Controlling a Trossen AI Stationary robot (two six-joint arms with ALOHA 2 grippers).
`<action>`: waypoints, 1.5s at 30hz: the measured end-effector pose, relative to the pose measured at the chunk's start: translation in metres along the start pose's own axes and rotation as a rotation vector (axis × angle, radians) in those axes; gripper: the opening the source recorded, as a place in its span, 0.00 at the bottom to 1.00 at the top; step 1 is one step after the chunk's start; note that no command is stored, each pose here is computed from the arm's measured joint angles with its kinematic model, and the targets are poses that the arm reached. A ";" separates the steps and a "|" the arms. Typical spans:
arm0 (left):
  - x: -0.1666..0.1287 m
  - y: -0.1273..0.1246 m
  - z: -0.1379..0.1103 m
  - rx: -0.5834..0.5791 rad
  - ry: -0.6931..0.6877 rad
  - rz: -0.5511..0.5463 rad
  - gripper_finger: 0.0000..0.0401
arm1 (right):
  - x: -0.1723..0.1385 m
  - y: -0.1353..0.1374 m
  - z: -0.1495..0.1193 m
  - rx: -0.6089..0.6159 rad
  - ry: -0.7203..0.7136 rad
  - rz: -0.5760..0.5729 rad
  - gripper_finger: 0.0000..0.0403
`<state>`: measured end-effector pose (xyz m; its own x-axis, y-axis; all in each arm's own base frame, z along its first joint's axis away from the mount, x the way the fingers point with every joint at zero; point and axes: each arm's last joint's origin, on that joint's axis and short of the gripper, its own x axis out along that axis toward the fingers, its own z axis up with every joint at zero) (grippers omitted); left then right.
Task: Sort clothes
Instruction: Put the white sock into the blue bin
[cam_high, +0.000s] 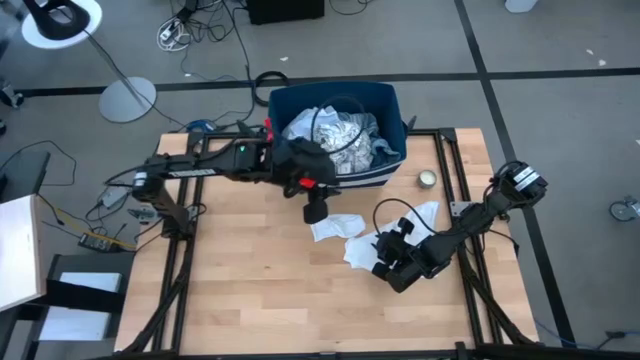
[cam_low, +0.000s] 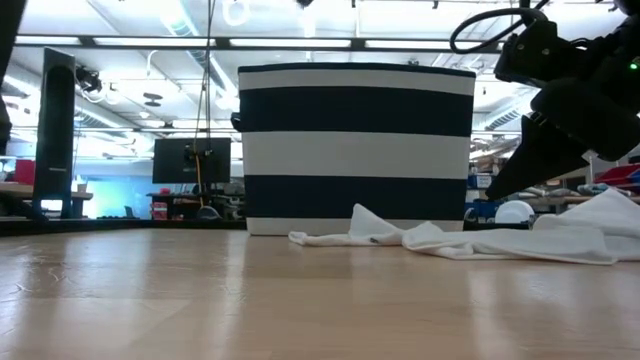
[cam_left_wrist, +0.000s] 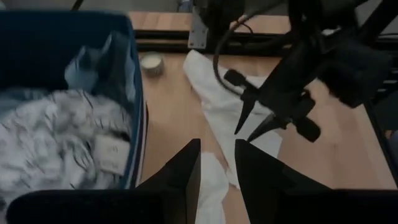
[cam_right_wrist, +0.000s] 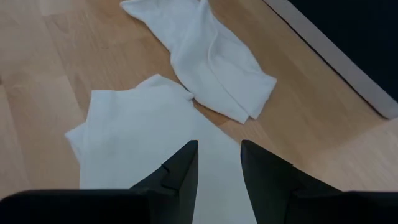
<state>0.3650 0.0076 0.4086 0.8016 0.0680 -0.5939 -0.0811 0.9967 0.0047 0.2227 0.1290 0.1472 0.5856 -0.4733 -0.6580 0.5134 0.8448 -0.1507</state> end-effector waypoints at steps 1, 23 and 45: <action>0.003 0.000 -0.009 -0.006 -0.004 0.000 0.26 | 0.000 0.000 0.000 0.001 0.000 0.001 0.30; -0.031 0.007 -0.249 -0.168 -0.421 -0.064 0.26 | -0.006 0.003 0.008 0.000 0.053 0.056 0.30; -0.031 0.007 -0.269 -0.209 -0.498 0.041 0.26 | 0.033 -0.010 0.071 0.135 -0.173 0.014 0.35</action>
<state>0.1801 0.0007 0.2105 0.9749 0.1705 -0.1429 -0.1939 0.9661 -0.1706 0.2811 0.0871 0.1795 0.6860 -0.5076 -0.5213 0.5770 0.8160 -0.0352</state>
